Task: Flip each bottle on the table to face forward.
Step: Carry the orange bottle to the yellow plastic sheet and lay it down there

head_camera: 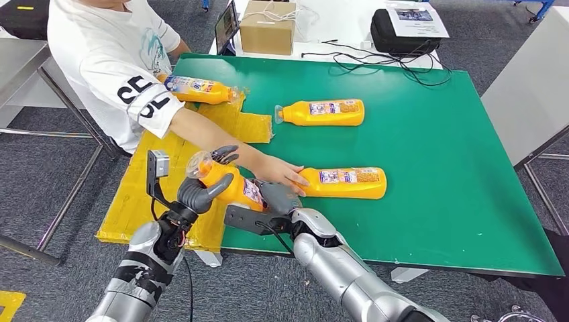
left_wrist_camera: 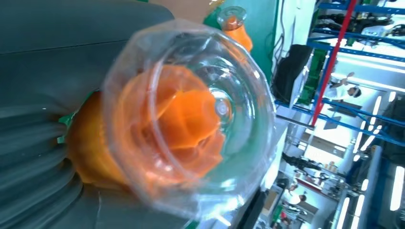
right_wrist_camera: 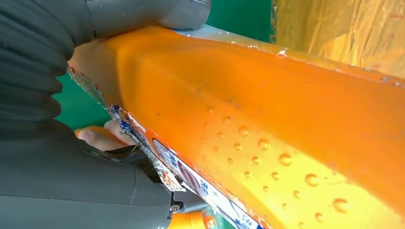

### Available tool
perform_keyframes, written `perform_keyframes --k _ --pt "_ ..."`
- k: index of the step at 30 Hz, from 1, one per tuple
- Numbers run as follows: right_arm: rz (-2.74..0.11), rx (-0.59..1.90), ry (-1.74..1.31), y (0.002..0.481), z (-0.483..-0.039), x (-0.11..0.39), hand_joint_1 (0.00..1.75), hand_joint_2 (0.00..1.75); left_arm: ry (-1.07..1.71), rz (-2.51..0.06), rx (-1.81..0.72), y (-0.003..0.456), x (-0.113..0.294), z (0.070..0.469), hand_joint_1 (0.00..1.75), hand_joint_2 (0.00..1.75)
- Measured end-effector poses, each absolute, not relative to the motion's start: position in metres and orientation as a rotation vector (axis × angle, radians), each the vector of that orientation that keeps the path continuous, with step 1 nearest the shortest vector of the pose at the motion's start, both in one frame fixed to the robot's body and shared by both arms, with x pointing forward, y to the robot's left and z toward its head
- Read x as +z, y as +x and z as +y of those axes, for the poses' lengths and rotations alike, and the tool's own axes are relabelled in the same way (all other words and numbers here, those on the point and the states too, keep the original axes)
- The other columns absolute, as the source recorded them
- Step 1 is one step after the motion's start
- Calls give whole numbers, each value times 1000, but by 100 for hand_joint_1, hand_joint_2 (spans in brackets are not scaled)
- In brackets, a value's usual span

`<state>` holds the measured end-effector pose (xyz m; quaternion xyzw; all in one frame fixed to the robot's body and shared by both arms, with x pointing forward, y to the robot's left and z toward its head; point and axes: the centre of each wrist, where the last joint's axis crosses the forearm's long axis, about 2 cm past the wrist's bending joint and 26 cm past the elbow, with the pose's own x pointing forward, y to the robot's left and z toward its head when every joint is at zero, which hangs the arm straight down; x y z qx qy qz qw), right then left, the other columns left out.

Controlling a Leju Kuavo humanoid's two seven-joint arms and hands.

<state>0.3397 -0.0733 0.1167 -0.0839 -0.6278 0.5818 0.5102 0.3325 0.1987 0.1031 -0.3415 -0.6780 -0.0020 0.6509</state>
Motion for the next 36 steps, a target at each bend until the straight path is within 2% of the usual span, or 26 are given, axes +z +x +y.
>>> perform_keyframes --k 2,3,6,7,22,26,31,36 --pt "-1510 1390 -206 340 -73 118 175 175 -781 -1541 14 332 104 200 175 175" --pt "-1510 1384 -207 341 -73 118 158 175 -783 -1542 22 332 104 200 175 175" --pt "-1516 1361 -210 342 -73 120 27 175 -786 -1544 39 331 104 201 175 175" --pt "-1520 1347 -212 342 -73 121 0 175 -790 -1543 47 330 104 201 175 175" --pt "-1632 1001 -148 341 -82 136 0 175 -821 -1586 156 334 115 205 175 175" --pt "-1677 869 -122 340 -91 141 0 175 -694 -1650 154 336 120 211 175 175" --pt "-1743 724 -140 343 -110 152 0 175 -383 -1766 96 341 128 231 175 175" --pt "-1772 663 -157 344 -122 157 0 175 -304 -1798 96 343 133 246 175 175"
